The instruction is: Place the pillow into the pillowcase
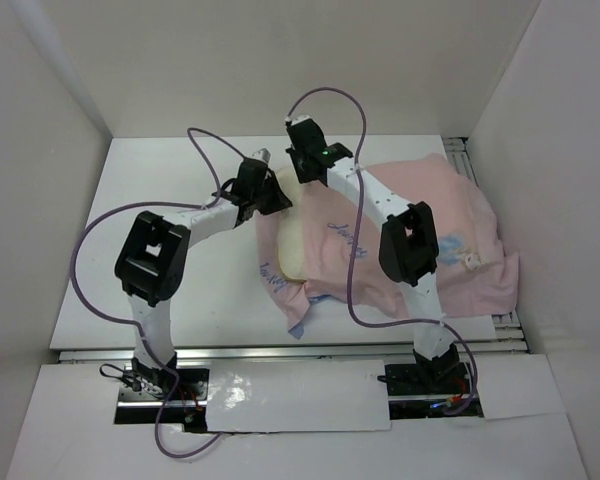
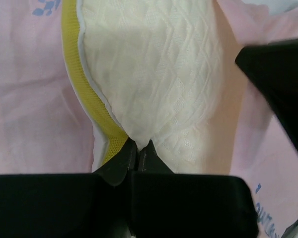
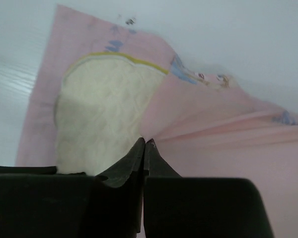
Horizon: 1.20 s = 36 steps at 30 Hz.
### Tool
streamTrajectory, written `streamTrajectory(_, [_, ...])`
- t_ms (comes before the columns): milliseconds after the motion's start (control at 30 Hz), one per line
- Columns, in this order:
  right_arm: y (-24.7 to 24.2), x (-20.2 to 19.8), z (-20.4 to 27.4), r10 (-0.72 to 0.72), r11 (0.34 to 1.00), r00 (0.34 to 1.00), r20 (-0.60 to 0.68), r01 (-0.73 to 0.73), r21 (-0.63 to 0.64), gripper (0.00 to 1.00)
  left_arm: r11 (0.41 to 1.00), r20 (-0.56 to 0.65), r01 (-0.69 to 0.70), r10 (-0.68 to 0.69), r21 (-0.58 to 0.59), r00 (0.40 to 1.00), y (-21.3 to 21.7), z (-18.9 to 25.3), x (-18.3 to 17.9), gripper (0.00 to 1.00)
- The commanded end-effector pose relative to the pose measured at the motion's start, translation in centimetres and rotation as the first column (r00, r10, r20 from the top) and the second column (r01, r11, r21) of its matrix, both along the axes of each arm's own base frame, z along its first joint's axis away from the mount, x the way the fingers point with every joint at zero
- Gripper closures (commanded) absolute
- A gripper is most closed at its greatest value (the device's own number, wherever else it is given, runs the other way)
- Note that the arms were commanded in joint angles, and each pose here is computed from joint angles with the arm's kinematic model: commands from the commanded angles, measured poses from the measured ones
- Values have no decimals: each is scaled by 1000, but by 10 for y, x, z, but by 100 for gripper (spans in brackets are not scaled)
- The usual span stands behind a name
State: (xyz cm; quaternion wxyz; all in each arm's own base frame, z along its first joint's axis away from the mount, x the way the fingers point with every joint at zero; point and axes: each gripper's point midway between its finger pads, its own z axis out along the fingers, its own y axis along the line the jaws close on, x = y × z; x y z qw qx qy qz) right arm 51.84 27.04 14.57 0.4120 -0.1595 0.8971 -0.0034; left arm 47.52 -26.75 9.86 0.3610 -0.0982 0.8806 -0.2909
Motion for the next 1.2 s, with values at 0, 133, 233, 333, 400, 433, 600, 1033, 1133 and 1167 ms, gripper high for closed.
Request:
streamTrajectory(0, [63, -29, 156, 191, 948, 933, 305, -255, 188, 100, 996, 237, 82, -71, -38, 969, -22, 70, -7, 100])
streamTrajectory(133, [88, -75, 229, 287, 884, 851, 440, -412, 220, 100, 994, 370, 102, -82, -32, 926, -24, 118, -23, 100])
streamTrajectory(233, [102, -119, 276, 372, 809, 773, 514, -541, 229, 100, 992, 468, 117, -83, -43, 880, -24, 158, -42, 100])
streamTrajectory(333, [118, -163, 297, 476, 719, 707, 523, -655, 231, 100, 992, 541, 112, -61, -63, 839, -24, 186, -60, 100])
streamTrajectory(400, [131, -194, 308, 548, 634, 654, 522, -732, 250, 100, 990, 585, 107, -35, -89, 810, -20, 213, -70, 100])
streamTrajectory(433, [136, -202, 304, 574, 612, 642, 509, -749, 254, 100, 988, 594, 108, -20, -112, 804, -20, 221, -72, 100])
streamTrajectory(600, [155, -234, 296, 662, 520, 602, 446, -798, 305, 100, 976, 644, 150, -14, -156, 765, -35, 254, -74, 100])
streamTrajectory(1033, [140, -201, 276, 662, 490, 635, 398, -768, 412, 100, 969, 587, 153, -12, -192, 810, -48, 240, -87, 100])
streamTrajectory(1133, [142, -186, 252, 671, 487, 656, 346, -741, 461, 100, 977, 560, 123, -5, -173, 828, -39, 233, -92, 100])
streamTrajectory(1167, [139, -182, 246, 668, 498, 666, 333, -732, 465, 100, 983, 544, 84, 17, -161, 839, -32, 226, -91, 93])
